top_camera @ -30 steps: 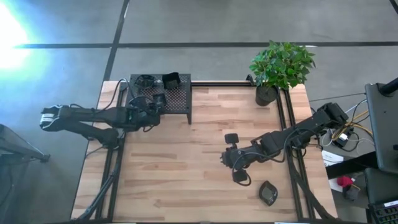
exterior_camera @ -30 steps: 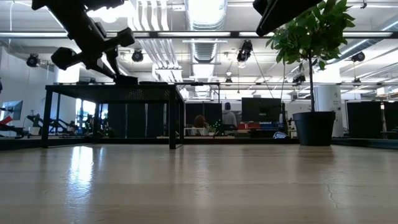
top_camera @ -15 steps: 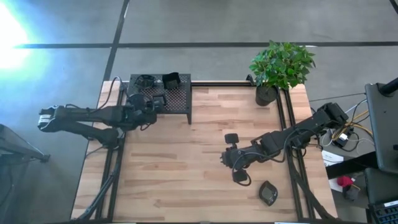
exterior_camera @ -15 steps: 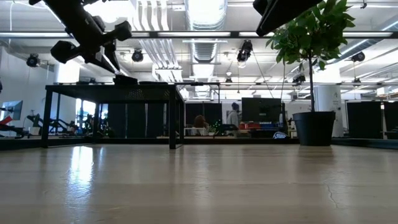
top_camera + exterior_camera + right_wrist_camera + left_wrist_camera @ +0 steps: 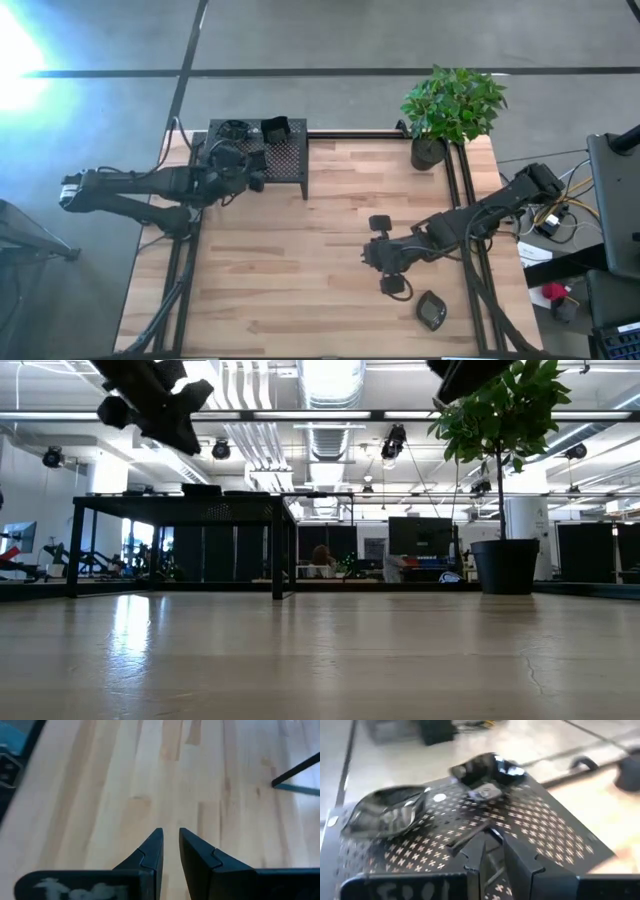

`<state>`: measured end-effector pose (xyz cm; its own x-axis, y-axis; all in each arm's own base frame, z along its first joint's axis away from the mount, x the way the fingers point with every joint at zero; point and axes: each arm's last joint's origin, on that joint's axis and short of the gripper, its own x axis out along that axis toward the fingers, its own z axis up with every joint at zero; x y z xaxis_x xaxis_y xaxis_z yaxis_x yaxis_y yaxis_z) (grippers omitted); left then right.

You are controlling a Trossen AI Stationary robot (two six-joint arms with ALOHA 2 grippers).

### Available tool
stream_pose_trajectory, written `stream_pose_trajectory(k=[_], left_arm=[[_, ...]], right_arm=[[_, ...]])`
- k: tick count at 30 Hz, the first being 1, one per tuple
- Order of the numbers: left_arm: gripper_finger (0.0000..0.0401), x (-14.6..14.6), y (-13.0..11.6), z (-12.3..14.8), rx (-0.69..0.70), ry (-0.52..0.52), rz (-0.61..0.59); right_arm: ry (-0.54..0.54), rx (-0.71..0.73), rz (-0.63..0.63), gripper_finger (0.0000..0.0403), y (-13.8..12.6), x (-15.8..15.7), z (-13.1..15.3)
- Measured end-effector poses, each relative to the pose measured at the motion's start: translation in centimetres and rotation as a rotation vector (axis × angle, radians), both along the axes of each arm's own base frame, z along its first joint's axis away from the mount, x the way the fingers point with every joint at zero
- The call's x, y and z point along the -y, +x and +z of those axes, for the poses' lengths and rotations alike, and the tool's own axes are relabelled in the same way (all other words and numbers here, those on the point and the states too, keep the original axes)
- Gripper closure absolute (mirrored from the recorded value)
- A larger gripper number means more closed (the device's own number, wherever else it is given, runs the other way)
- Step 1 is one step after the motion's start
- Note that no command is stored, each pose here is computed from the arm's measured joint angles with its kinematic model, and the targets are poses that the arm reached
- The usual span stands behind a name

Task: Pick & Place Mini shaped plates
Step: Stack the leaf shaped plate on top of the stacked leaf shaped plate on the shelf

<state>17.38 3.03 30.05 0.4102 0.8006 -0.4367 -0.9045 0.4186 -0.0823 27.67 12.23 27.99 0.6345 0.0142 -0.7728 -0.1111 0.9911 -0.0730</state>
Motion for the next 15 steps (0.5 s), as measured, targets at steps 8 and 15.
stream_pose_trajectory(k=[8, 15], left_arm=[[0.0342, 2.1, 0.5, 0.2, -0.170, 0.103, -0.248], [0.0342, 5.4, 0.8, -0.3, -0.227, 0.177, -0.469]], right_arm=[[0.142, -0.089, -0.164, 0.0346, -3.2, -1.0, 0.9], [0.247, -0.244, -0.439, 0.0346, -5.6, -2.2, -0.1]])
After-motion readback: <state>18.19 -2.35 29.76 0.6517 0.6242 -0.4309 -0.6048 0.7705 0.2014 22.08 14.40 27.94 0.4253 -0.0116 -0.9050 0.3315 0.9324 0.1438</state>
